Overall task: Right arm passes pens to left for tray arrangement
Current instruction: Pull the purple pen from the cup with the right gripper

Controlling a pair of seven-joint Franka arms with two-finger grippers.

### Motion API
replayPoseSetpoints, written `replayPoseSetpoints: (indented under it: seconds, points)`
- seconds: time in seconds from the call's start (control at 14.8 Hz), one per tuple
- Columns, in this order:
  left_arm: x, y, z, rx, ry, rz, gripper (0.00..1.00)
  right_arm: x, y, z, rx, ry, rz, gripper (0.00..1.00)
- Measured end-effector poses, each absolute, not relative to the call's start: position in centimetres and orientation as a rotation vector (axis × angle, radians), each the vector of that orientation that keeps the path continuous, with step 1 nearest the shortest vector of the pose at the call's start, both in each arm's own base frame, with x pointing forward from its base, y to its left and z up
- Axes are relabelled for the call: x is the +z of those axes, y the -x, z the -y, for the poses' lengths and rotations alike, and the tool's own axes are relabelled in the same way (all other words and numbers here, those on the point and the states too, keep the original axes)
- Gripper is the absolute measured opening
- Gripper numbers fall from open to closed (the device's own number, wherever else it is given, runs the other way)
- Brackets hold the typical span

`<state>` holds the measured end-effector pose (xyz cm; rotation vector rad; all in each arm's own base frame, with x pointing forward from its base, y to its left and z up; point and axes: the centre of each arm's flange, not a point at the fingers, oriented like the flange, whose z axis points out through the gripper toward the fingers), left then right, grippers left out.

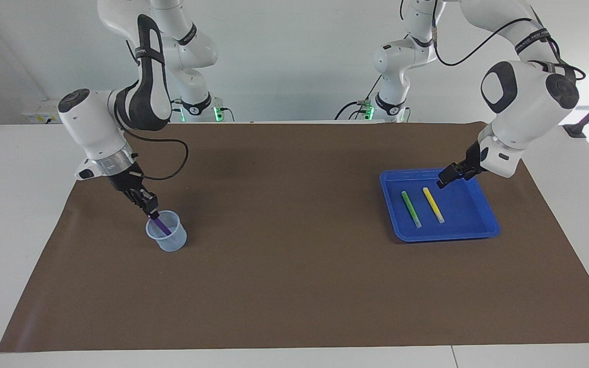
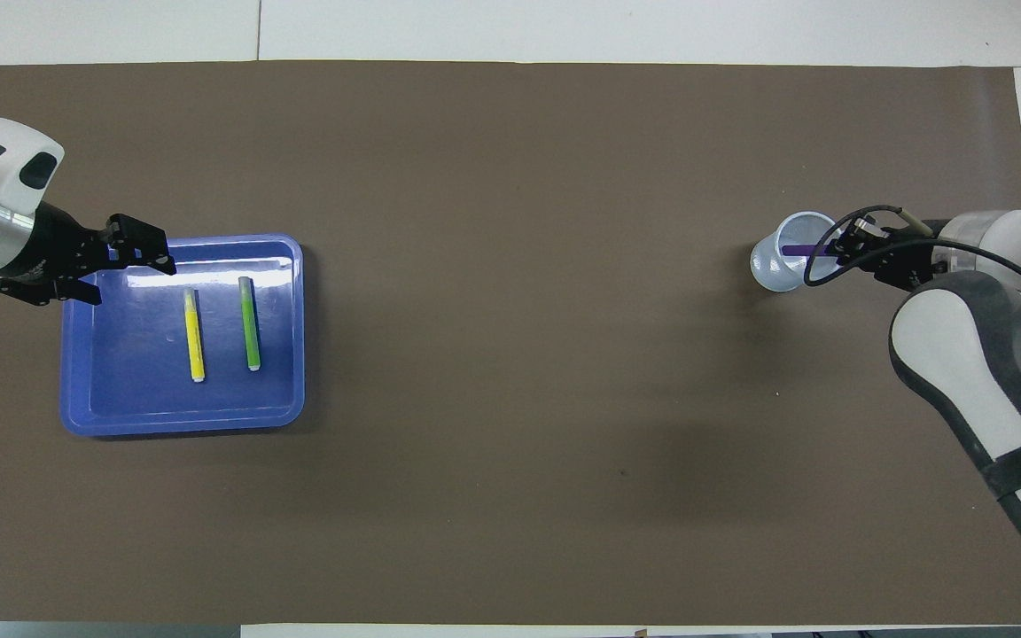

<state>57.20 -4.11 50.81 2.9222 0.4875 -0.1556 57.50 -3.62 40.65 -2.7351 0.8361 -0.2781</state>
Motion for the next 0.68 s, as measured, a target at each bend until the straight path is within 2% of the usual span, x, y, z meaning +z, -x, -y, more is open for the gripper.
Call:
replayPoseSetpoints:
  seconds: [0.27, 0.47, 0.68]
  points:
    - [56.6, -54.8, 6.1, -0.134, -2.717, -0.774, 1.0, 47.8, -58.4, 2.5, -0.222, 2.724, -0.744, 0.18]
    - [59.4, -53.7, 7.5, -0.178, -2.514, -1.009, 1.0, 53.5, -57.7, 1.7, -0.177, 2.716, -0.689, 0.18]
    - [61.4, -53.2, 8.5, -0.256, -2.291, -1.216, 1.0, 56.9, -57.6, -0.8, -0.121, 2.678, -0.773, 0.18]
